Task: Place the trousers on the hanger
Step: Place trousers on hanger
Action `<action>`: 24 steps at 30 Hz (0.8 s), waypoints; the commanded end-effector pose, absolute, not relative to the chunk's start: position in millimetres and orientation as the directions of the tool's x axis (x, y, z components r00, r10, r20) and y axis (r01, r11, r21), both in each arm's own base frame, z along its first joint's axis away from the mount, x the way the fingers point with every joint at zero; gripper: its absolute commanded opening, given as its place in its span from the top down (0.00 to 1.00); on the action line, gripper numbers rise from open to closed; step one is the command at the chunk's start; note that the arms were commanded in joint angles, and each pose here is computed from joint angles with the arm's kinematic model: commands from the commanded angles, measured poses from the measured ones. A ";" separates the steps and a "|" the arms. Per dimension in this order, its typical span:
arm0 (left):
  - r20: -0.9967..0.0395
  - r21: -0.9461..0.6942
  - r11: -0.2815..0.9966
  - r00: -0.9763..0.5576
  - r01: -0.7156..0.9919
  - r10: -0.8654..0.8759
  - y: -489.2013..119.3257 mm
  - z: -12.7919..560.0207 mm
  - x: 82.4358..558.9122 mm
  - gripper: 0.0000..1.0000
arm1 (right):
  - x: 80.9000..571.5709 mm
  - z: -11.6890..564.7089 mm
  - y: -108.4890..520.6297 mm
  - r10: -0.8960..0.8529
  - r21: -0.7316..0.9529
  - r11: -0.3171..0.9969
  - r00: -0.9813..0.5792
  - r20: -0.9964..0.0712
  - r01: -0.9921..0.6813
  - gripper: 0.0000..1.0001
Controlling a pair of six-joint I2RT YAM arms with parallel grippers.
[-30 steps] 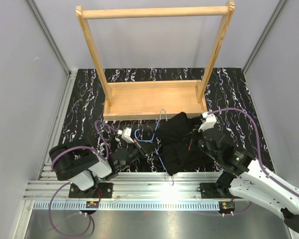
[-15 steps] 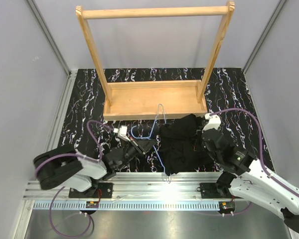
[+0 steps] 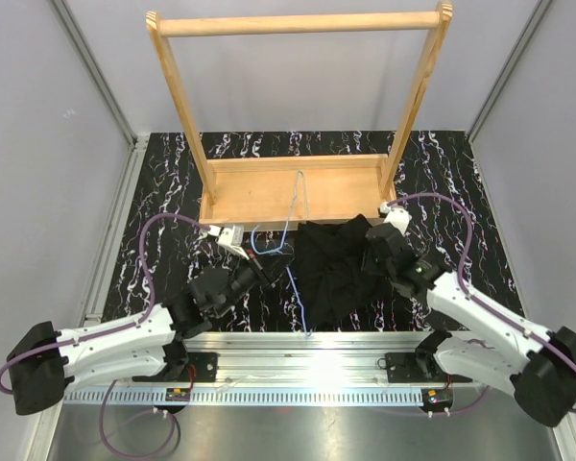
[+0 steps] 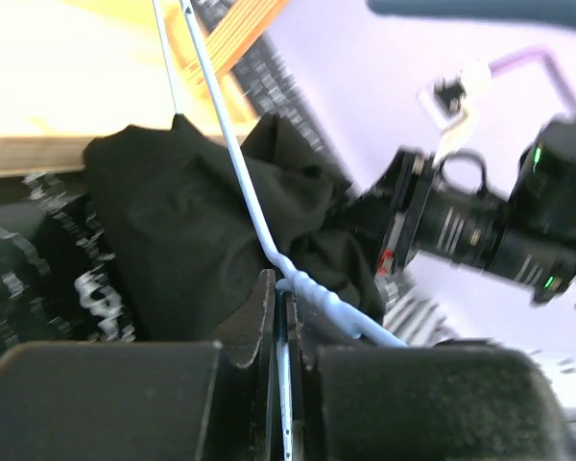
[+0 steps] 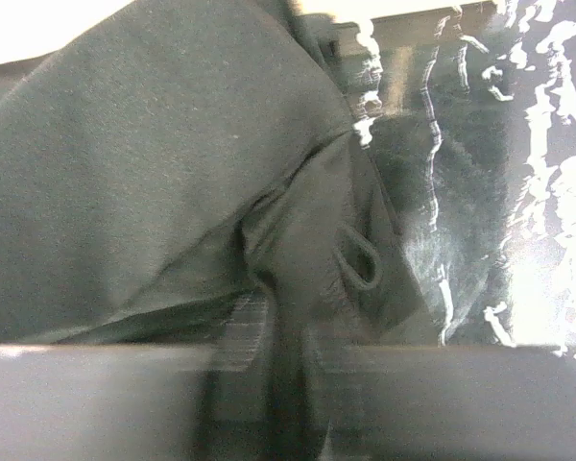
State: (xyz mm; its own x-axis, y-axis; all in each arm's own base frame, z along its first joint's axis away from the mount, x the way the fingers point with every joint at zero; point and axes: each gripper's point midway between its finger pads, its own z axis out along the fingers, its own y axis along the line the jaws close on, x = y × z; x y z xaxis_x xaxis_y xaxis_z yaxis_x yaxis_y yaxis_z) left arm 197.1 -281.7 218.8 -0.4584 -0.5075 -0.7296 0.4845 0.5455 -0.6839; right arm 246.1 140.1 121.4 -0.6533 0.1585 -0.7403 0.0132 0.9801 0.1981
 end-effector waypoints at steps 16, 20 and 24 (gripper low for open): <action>-0.798 -0.589 0.667 -0.458 0.457 -0.391 -267.2 227.5 203.7 1.00 | 277.6 163.1 85.1 0.279 0.165 0.954 -0.544 -0.791 0.249 0.09; -0.810 -0.563 0.698 -0.464 0.443 -0.359 -258.2 232.8 206.0 1.00 | 270.8 160.8 82.1 0.291 0.183 0.952 -0.536 -0.792 0.246 0.08; -0.826 -0.523 0.722 -0.478 0.453 -0.298 -250.8 242.1 206.5 1.00 | 265.3 159.9 82.9 0.315 0.214 0.946 -0.532 -0.786 0.244 0.08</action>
